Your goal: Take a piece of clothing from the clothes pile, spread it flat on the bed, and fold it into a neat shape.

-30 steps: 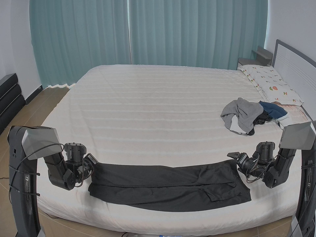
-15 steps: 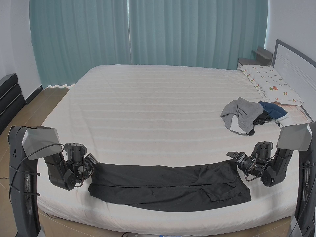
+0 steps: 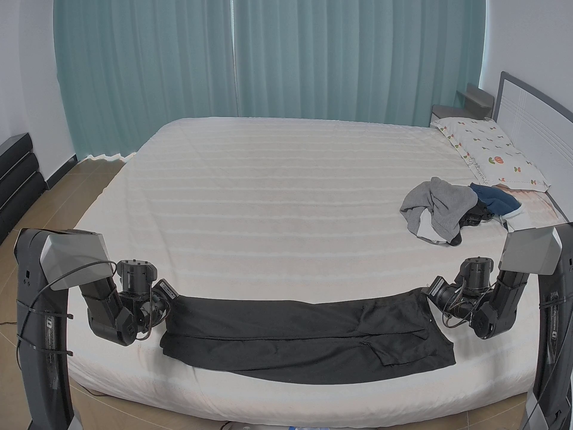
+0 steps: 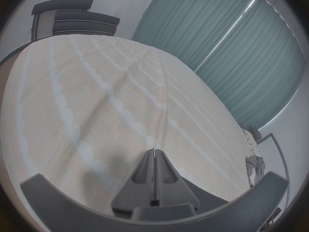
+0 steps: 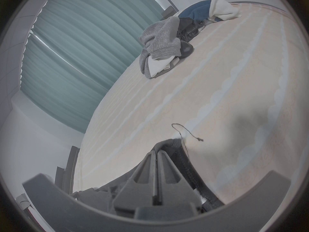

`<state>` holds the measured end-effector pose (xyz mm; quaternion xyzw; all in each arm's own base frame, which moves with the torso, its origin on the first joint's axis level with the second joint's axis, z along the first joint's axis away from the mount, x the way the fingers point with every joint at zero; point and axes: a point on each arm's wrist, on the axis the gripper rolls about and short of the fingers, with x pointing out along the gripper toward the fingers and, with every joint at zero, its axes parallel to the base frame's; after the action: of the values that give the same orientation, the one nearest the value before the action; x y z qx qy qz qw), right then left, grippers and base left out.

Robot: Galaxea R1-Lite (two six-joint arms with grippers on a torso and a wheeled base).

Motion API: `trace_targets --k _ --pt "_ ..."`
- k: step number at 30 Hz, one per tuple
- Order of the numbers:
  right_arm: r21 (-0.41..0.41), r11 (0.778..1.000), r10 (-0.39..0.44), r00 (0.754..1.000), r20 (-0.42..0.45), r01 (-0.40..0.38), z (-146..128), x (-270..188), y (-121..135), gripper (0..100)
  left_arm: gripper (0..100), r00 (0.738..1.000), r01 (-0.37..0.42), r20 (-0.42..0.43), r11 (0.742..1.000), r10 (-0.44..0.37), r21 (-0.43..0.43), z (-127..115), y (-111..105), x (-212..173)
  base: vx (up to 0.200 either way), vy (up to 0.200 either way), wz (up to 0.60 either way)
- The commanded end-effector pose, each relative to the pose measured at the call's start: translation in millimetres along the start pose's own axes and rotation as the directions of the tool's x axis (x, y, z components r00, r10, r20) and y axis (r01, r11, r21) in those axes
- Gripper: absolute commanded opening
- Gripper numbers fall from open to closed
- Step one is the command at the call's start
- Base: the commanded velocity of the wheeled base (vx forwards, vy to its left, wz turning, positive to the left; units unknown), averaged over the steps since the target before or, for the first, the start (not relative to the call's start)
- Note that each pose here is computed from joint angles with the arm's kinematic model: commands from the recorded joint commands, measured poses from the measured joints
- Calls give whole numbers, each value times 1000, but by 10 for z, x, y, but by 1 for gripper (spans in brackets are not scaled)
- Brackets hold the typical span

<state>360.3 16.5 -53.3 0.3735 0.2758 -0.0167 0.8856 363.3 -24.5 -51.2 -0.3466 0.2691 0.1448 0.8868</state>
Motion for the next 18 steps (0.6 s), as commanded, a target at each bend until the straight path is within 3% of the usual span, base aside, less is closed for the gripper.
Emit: trace_targets --k 1,18 --pt "8 1000 -5 1000 25 5 57 22 -23 0 0 1000 1 2 1000 -1 0 3 -2 -1 0 0 0" --pt "17 1000 -12 998 57 11 121 63 -55 0 0 1000 -1 0 1000 1 0 -2 4 -5 0 0 0"
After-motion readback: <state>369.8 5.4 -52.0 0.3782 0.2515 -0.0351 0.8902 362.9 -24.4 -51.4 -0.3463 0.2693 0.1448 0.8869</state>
